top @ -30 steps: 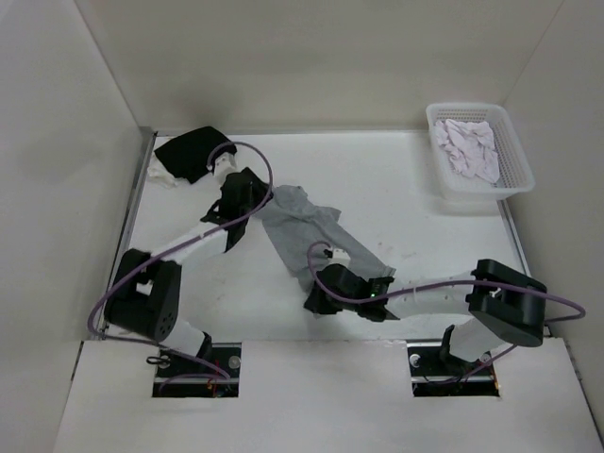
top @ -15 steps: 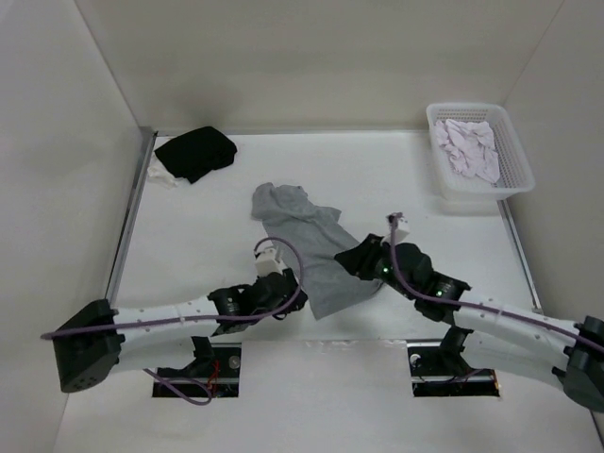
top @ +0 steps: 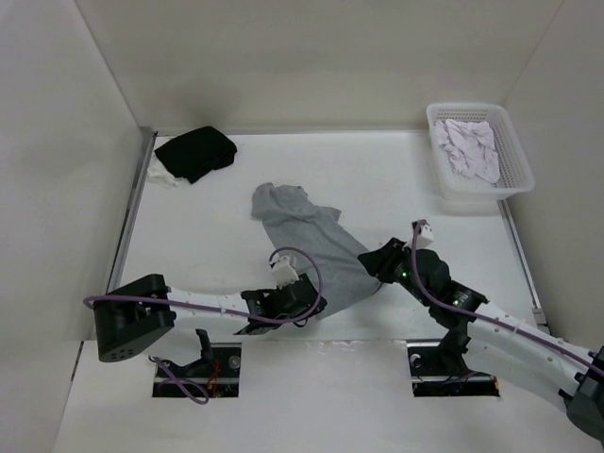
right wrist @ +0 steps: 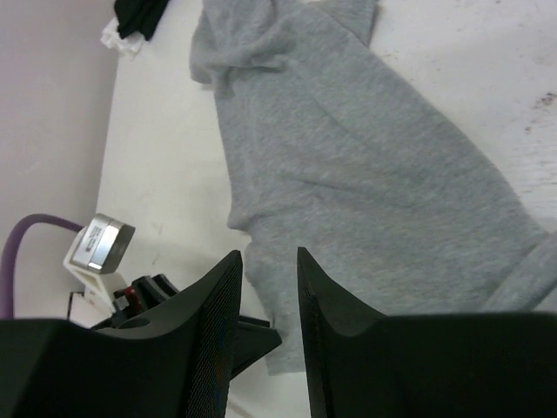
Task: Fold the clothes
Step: Flatten the tank top out
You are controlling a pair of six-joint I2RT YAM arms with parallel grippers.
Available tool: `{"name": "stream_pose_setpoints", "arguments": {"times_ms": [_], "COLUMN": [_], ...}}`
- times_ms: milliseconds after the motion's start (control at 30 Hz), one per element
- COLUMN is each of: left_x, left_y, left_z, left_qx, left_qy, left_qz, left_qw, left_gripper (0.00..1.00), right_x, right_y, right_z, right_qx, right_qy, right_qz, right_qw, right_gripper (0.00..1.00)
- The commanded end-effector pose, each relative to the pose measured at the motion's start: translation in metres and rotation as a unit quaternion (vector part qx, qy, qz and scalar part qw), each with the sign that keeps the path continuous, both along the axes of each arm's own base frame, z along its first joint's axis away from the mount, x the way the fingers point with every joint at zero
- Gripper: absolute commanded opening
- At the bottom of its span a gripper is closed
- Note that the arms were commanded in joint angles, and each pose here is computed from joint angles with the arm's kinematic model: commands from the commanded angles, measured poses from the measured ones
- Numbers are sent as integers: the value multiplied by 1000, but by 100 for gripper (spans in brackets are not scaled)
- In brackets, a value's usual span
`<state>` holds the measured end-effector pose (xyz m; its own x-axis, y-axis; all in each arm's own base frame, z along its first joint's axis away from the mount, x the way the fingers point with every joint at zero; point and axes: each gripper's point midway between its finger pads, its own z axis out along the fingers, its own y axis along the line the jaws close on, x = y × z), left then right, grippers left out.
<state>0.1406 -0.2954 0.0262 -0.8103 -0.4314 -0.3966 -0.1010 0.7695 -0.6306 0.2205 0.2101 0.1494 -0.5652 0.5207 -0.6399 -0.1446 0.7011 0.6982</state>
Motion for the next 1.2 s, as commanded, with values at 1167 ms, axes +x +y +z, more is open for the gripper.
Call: {"name": "stream_pose_setpoints", "arguments": {"times_ms": [1167], "left_x": [110], "left_y": [131], "left_z": [322], "left_qx": [-119], "left_qy": [-328], "left_qz": [155], "left_qw": [924], "left_gripper": [3], "right_x": [20], "right_y": [-11], "right_z": [-22], "right_qx": [-38], "right_qy": [21], "right_qz": [-30], "right_qw": [999], "right_gripper": [52]}}
